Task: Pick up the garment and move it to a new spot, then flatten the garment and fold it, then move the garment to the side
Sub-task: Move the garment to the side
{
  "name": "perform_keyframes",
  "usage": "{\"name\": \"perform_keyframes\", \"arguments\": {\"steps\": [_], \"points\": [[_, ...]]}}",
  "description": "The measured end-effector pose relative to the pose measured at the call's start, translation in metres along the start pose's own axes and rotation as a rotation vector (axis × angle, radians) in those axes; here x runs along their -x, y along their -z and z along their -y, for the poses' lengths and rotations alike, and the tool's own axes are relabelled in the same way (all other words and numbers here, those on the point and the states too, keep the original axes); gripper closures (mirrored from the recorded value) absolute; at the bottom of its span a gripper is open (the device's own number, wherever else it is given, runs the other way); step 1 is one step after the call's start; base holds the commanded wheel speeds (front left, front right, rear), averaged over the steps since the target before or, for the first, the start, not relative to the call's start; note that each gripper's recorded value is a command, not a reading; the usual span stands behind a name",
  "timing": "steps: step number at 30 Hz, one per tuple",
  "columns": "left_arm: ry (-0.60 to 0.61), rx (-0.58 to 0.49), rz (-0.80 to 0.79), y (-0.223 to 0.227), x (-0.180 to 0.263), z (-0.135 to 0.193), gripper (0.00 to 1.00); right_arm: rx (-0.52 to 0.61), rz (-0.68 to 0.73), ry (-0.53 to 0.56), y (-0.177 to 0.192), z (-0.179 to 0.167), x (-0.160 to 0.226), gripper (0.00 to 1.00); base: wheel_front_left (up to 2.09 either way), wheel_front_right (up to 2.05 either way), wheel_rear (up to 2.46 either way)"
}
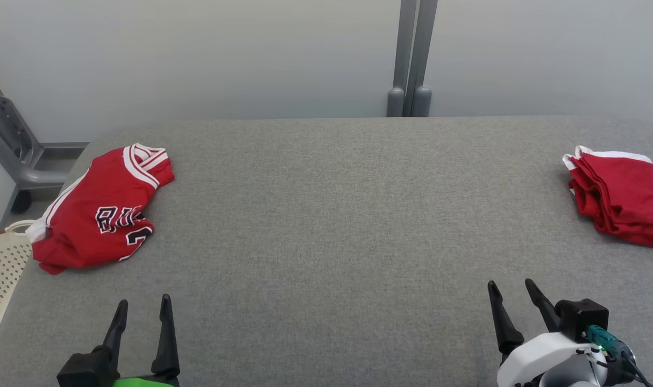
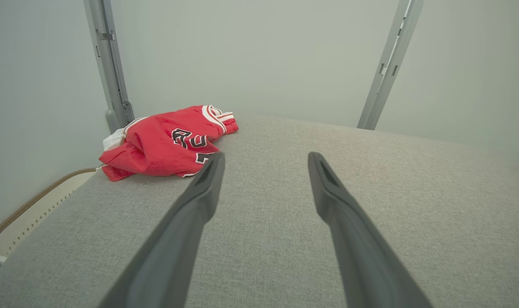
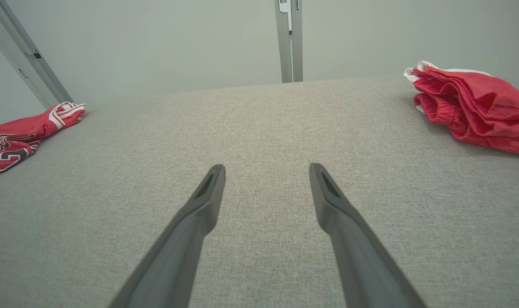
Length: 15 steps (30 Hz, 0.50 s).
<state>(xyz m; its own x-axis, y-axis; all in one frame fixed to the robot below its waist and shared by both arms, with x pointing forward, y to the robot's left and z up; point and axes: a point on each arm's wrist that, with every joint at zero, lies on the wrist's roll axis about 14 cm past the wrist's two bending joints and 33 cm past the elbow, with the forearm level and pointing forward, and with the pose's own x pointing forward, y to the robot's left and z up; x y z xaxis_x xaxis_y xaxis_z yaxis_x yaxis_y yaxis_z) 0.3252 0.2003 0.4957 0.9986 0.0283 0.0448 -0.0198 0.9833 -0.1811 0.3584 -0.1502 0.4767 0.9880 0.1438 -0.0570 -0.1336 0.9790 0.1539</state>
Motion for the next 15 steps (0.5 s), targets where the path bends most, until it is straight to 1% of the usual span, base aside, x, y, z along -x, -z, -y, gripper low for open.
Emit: {"name": "perform_keyframes", "arguments": {"steps": [7, 15], "points": [[0.018, -0.002, -0.026, 0.009, 0.003, 0.004, 0.0, 0.006, 0.015, 0.005, -0.007, 0.002, 0.0, 0.0, 0.0, 0.0, 0.0], [0.015, 0.002, -0.039, 0.013, 0.005, 0.003, 0.0, -0.001, -0.009, -0.011, -0.001, -0.004, 0.001, 0.0, 0.0, 0.0, 0.0]]}}
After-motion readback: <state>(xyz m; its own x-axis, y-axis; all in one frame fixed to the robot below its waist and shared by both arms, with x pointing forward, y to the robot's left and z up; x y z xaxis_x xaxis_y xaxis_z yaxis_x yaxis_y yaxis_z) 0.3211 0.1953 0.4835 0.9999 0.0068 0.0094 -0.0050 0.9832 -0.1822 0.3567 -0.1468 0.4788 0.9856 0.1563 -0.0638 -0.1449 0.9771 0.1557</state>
